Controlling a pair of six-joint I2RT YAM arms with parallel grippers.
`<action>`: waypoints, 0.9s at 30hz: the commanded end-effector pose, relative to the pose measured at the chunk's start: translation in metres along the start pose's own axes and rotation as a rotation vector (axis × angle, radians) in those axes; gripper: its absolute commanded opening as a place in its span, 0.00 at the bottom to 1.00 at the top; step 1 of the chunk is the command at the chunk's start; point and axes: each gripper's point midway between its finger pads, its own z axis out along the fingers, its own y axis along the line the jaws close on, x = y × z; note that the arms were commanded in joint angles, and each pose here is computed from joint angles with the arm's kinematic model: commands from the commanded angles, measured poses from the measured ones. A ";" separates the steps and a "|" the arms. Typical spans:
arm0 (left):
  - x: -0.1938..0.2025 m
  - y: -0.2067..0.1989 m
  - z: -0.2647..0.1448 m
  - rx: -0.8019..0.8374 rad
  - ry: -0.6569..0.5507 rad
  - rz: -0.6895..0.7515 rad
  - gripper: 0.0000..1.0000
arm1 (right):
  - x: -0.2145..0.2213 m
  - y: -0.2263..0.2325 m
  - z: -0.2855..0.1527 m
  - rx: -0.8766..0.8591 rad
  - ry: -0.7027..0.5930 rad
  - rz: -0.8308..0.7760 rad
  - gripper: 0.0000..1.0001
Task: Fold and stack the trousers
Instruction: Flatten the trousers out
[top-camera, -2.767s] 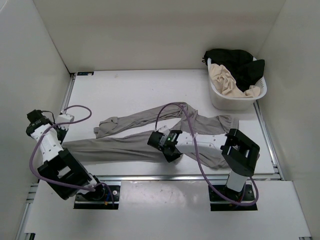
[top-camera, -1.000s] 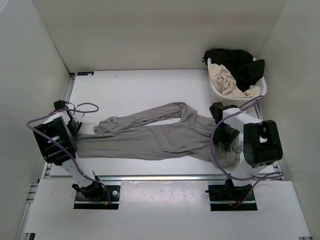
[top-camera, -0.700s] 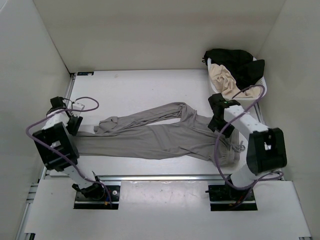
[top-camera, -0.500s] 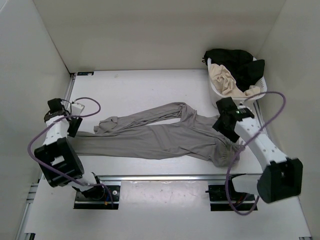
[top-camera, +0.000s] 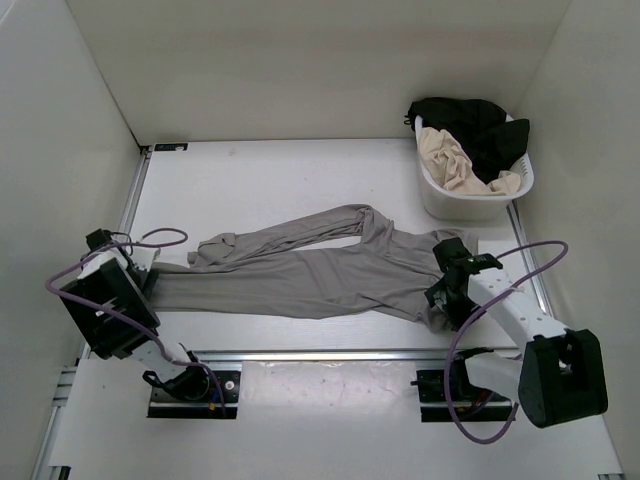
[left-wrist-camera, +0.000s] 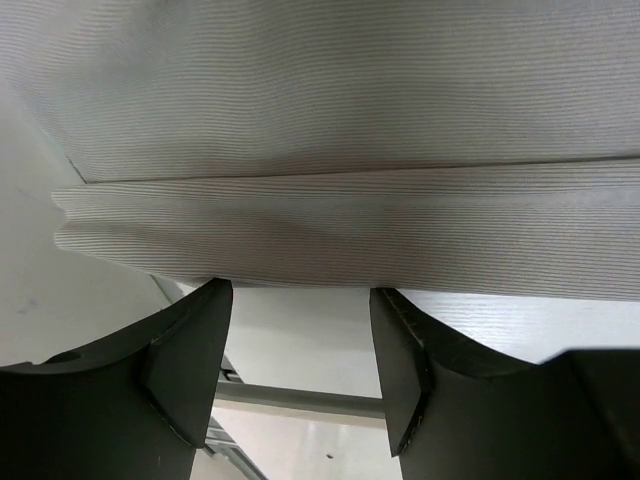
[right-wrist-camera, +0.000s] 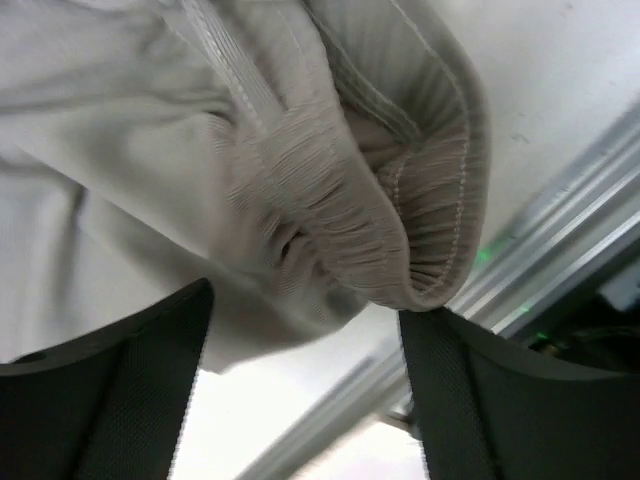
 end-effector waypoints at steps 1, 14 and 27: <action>-0.003 0.004 0.006 -0.016 -0.029 0.016 0.69 | -0.012 0.015 0.008 -0.034 -0.033 0.101 0.76; 0.022 0.014 0.019 -0.022 -0.016 0.007 0.14 | -0.043 -0.070 -0.014 0.141 -0.174 0.315 0.00; 0.051 0.011 -0.012 -0.023 0.013 0.092 0.16 | -0.047 -0.101 -0.026 0.229 -0.188 0.388 0.23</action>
